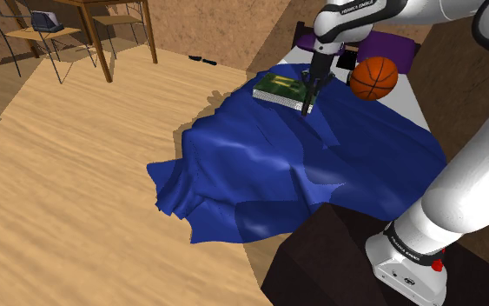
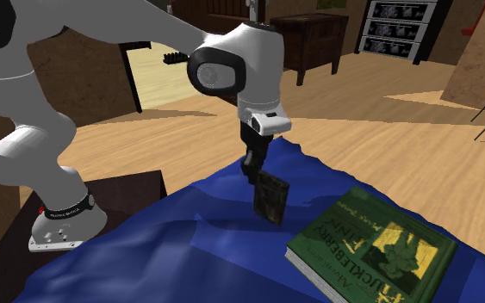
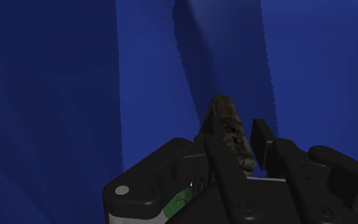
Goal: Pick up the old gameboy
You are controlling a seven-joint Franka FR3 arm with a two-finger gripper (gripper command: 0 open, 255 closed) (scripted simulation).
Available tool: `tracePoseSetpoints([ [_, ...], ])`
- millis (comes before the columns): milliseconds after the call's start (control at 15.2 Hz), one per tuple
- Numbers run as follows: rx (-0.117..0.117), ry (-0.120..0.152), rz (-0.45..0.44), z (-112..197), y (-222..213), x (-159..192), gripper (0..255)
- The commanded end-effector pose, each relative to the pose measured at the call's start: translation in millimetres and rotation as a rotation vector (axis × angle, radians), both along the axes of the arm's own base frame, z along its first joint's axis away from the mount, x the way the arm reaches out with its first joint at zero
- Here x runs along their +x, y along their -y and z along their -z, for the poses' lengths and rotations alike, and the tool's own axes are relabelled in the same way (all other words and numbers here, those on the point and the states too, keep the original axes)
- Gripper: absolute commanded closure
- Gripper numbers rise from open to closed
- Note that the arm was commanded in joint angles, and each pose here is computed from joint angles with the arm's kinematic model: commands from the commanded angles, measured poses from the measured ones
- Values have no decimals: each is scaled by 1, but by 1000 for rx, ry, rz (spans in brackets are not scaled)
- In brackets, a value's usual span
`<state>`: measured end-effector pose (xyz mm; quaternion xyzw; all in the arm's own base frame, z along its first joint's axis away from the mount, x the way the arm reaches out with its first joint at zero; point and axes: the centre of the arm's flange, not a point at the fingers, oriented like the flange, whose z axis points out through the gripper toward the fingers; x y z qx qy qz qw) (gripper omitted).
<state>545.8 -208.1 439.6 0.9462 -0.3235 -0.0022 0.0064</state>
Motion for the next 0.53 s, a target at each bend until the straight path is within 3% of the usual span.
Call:
tracePoseSetpoints([
  [0, 0, 0, 0, -10, -1, 0, 255],
  [462, 0, 0, 0, -37, -1, 0, 255],
])
